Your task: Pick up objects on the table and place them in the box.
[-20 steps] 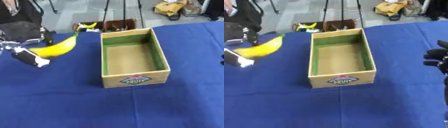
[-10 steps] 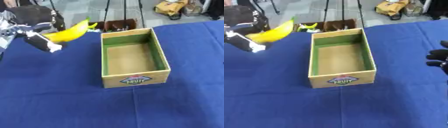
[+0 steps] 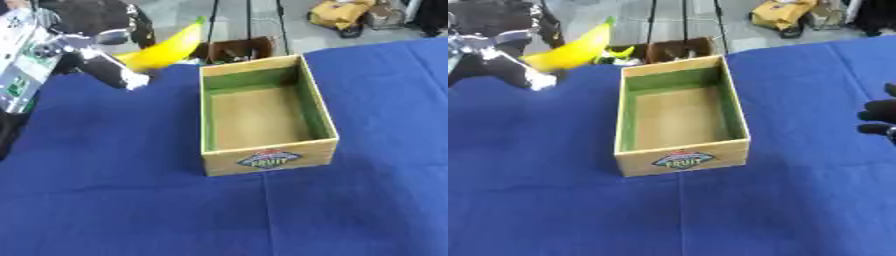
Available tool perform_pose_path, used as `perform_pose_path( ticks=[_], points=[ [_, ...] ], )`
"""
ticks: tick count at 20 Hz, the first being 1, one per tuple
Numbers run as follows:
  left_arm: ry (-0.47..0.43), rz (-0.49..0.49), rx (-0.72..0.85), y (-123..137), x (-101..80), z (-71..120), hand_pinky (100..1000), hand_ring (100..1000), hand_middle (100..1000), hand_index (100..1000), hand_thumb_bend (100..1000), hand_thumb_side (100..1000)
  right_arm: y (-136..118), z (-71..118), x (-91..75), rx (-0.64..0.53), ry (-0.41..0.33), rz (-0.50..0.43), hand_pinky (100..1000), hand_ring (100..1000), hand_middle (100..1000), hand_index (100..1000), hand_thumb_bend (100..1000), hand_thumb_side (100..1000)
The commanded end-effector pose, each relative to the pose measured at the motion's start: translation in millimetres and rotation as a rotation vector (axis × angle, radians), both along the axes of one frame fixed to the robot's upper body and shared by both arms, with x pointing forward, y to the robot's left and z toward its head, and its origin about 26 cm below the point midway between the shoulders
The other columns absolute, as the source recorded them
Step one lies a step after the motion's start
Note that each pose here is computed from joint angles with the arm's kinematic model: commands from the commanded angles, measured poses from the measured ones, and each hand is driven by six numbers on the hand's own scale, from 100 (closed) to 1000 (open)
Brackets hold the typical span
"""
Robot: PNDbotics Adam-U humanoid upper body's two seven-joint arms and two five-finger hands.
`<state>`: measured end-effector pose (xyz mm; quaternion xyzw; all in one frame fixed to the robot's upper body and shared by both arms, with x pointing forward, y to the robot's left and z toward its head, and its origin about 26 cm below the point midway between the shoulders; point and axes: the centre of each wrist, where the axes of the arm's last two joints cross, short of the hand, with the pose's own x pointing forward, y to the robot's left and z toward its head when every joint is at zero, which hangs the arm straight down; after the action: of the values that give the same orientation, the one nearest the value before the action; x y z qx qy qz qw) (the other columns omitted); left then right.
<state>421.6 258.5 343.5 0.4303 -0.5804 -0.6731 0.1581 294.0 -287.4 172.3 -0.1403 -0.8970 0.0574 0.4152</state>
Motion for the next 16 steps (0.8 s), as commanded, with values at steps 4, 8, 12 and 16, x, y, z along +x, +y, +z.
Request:
perform_pose_path(
  ticks=[4, 8, 12, 16],
  points=[
    [-0.071, -0.011, -0.030, -9.0, 1.3, 21.4, 361, 597, 526, 623, 100, 574, 1.4, 13.0, -1.6, -0.022, -0.048, 0.021, 628, 675, 630, 840, 100, 1000],
    [-0.098, -0.033, -0.046, -20.2, 4.1, 26.4, 358, 597, 525, 623, 100, 575, 3.2, 16.1, -0.7, -0.024, -0.059, 0.031, 628, 676, 630, 833, 100, 1000],
    [-0.118, -0.046, -0.065, -27.4, 6.9, 28.2, 355, 596, 524, 622, 100, 576, 4.7, 19.2, 0.5, -0.027, -0.071, 0.039, 629, 676, 629, 824, 100, 1000],
    [-0.127, -0.060, -0.077, -36.4, 9.9, 28.5, 350, 595, 522, 620, 100, 578, 6.8, 21.7, 1.7, -0.031, -0.081, 0.051, 629, 676, 630, 827, 100, 1000]
  ],
)
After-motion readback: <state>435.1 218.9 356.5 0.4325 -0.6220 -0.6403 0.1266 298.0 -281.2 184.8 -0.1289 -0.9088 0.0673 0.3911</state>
